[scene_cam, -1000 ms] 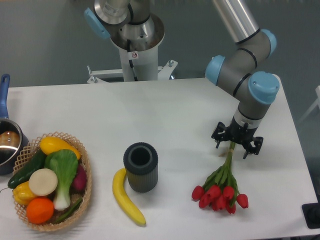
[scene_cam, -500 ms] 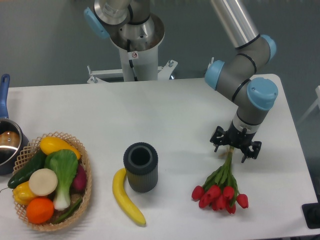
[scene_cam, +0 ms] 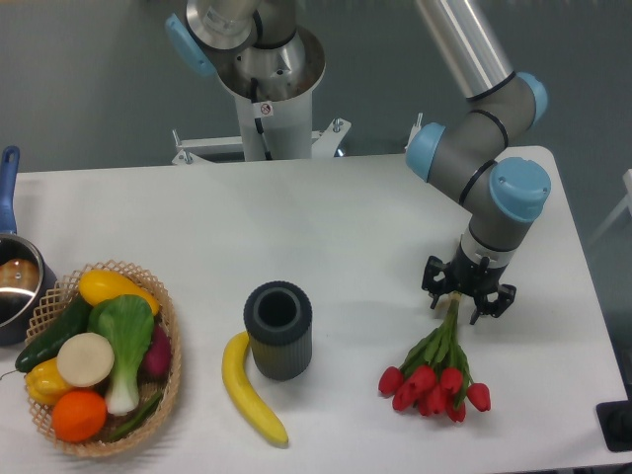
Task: Pick up the flowers from the table
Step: 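Close the gripper on the tulip stems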
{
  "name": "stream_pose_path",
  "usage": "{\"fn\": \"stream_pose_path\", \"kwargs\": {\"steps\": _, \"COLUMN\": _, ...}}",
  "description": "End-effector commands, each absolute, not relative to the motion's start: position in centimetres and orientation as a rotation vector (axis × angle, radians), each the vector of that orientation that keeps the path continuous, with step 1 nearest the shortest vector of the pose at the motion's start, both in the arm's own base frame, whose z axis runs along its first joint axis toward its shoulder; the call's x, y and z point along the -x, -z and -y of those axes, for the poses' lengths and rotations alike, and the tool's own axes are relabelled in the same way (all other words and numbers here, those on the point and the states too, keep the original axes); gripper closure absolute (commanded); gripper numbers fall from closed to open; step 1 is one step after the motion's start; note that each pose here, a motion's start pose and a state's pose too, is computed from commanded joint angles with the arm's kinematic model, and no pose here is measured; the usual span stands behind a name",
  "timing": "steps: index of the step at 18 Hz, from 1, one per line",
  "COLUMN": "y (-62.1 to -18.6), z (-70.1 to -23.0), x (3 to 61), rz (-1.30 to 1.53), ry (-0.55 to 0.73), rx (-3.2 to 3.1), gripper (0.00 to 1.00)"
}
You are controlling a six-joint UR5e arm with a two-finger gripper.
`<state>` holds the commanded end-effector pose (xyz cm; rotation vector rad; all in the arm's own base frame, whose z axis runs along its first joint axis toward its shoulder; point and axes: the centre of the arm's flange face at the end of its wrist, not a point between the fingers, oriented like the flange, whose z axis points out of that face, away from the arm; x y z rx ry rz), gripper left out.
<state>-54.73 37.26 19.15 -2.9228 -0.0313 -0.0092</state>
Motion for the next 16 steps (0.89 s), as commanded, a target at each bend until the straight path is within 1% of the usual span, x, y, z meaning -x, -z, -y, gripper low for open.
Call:
{"fn": "stream_pose_path", "kwargs": {"steps": 1, "y": -19.13, "z": -37.24, "x": 54.72, "rz": 0.032, "ry": 0.010, "rx": 2.925, "gripper": 0.44}}
{"fn": "stream_pose_path", "kwargs": {"steps": 2, "y": -19.13, "z": -37.24, "x": 54.72, "rz": 0.032, "ry": 0.010, "rx": 2.925, "gripper": 0.49}}
{"fn": "stream_pose_path", "kwargs": {"steps": 3, "y": -19.23, "z": -37.24, "x": 54.72, "rz": 0.031, "ry": 0.008, "rx": 2.924, "gripper": 0.55}}
{"fn": "stream_pose_path", "kwargs": {"steps": 5, "y": -19.29, "z": -37.26, "x": 54.77, "rz": 0.033, "ry": 0.007, "rx": 2.924, "gripper": 0.60}}
{"fn": "stream_pose_path", "kwargs": {"steps": 7, "y": -19.35, "z": -37.28, "x": 54.81, "rz": 0.040, "ry": 0.005, "rx": 2.923, "gripper": 0.64}}
{"fn": "stream_pose_path", "kwargs": {"steps": 10, "y": -19.38, "z": -37.31, "x": 54.91, "rz": 0.037, "ry": 0.003, "rx": 2.923, "gripper": 0.66}}
{"fn": "stream_pose_path", "kwargs": {"steps": 11, "y": -19.38, "z": -37.31, "x": 54.91, "rz": 0.040, "ry": 0.003, "rx": 2.922, "gripper": 0.72}}
{"fn": "stream_pose_path", "kwargs": {"steps": 14, "y": -19.55, "z": -37.33, "x": 54.95, "rz": 0.037, "ry": -0.001, "rx": 2.921, "gripper": 0.76}}
{"fn": "stream_pose_path", "kwargs": {"steps": 16, "y": -19.77, "z": -37.36, "x": 55.04, "rz": 0.036, "ry": -0.008, "rx": 2.920, "gripper": 0.76}}
